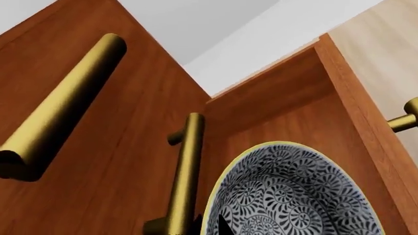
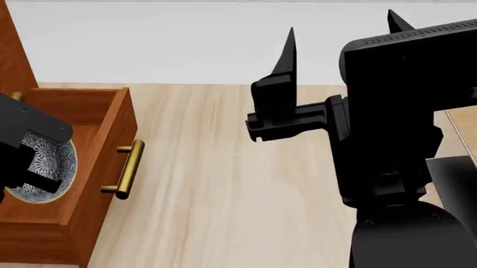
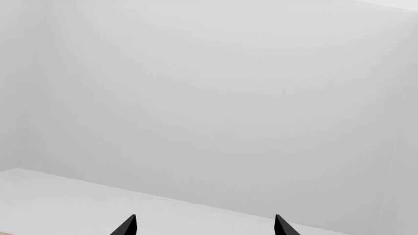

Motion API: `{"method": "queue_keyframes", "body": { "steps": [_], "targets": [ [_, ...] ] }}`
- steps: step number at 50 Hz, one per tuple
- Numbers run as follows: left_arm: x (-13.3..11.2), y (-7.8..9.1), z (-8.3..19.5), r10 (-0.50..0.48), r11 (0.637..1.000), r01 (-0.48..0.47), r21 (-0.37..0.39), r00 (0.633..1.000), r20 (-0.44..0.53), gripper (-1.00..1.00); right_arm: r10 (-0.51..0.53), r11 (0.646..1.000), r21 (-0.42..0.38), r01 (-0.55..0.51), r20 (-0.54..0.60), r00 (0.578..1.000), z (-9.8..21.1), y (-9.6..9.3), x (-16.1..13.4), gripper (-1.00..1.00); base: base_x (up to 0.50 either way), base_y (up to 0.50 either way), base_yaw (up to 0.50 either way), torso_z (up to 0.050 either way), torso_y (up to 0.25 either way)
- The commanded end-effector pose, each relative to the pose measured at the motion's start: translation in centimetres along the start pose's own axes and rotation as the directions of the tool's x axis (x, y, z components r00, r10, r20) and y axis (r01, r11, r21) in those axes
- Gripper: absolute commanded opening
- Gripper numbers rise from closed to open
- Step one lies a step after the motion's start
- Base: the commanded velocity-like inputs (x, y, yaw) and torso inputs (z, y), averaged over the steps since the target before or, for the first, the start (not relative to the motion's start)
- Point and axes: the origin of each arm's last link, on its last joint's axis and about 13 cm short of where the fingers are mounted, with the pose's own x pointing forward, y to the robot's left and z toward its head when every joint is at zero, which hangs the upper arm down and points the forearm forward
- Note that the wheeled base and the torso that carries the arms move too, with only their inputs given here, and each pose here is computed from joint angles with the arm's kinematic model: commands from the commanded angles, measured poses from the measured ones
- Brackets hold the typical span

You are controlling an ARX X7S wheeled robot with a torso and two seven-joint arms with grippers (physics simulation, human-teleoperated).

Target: Put the bowl in the bottom drawer of the cabinet.

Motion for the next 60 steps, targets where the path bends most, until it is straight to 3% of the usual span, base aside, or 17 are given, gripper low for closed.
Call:
{"method": "queue_keyframes", "body": {
  "steps": [1,60],
  "targets": [
    [-0.3,0.3,0.6,0.026,0.999,-0.025,-0.030,1.000,0.018,-1.00,-0.001,1.000,0.003,0.001,-0.001,1.000,0.0,0.0,-0.1,1.00,0.00,0.00,0.00,0.000,0.000],
    [0.5,-0.8,-1.4,0.004,0.998,-0.007,-0.067,0.999,-0.037,-1.00,-0.003,1.000,-0.001,0.003,0.000,1.000,0.0,0.0,-0.1,1.00,0.00,0.00,0.00,0.000,0.001]
  ]
}}
